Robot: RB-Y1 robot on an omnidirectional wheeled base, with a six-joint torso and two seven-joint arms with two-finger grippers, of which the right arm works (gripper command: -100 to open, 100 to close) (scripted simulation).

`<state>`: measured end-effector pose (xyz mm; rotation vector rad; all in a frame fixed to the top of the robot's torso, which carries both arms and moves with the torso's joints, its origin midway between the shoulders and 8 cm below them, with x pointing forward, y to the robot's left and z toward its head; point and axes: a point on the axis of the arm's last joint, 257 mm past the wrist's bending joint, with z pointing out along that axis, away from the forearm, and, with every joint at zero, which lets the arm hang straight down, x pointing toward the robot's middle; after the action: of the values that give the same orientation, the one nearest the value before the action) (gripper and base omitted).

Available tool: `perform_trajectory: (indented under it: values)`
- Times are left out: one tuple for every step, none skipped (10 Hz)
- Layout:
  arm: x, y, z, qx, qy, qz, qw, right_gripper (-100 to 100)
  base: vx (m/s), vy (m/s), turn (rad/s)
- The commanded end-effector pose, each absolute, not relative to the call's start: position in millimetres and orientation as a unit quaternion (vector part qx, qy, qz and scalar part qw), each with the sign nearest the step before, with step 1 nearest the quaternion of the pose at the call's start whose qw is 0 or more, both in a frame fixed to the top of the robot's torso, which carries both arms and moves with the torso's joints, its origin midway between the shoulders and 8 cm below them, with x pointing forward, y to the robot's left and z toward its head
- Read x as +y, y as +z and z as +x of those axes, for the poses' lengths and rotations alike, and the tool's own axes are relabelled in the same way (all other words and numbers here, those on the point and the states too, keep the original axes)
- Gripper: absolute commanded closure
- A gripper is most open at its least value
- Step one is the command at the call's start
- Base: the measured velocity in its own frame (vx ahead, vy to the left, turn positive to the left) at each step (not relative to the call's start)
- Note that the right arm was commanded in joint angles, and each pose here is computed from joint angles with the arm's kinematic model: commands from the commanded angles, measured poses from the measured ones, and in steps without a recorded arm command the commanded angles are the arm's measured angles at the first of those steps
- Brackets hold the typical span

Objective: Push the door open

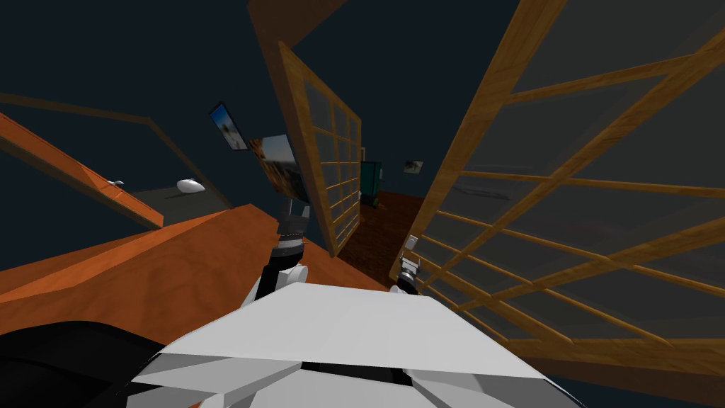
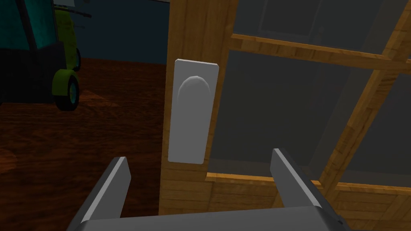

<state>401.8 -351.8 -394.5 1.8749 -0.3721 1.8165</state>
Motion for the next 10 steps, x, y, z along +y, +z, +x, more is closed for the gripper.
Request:
perform_trajectory:
  values:
    - [-351, -396, 401, -0.159, 0.672, 0.685, 0.233, -100, -0.032, -0.002, 0.035]
    - [-350, -396, 400, -0.170, 0.673, 0.684, 0.225, -100, -0.030, -0.002, 0.036]
    - [-349, -397, 400, -0.181, 0.675, 0.682, 0.217, -100, -0.026, 0.000, 0.039]
    - [-349, -397, 400, -0.188, 0.676, 0.681, 0.212, -100, -0.019, -0.001, 0.026]
    - [-348, -398, 399, -0.199, 0.678, 0.678, 0.203, -100, -0.018, 0.001, 0.029]
    - [-348, -397, 399, -0.191, 0.676, 0.680, 0.209, -100, -0.008, 0.001, 0.005]
    - [-364, -394, 399, -0.185, 0.679, 0.676, 0.217, -100, 0.077, -0.056, 0.015]
    - [-367, -393, 399, -0.183, 0.679, 0.676, 0.219, -100, 0.155, -0.086, 0.021]
    - [-372, -392, 399, -0.182, 0.680, 0.675, 0.222, -100, 0.182, -0.090, 0.017]
    - [-376, -392, 399, -0.181, 0.680, 0.674, 0.224, -100, 0.187, -0.086, 0.021]
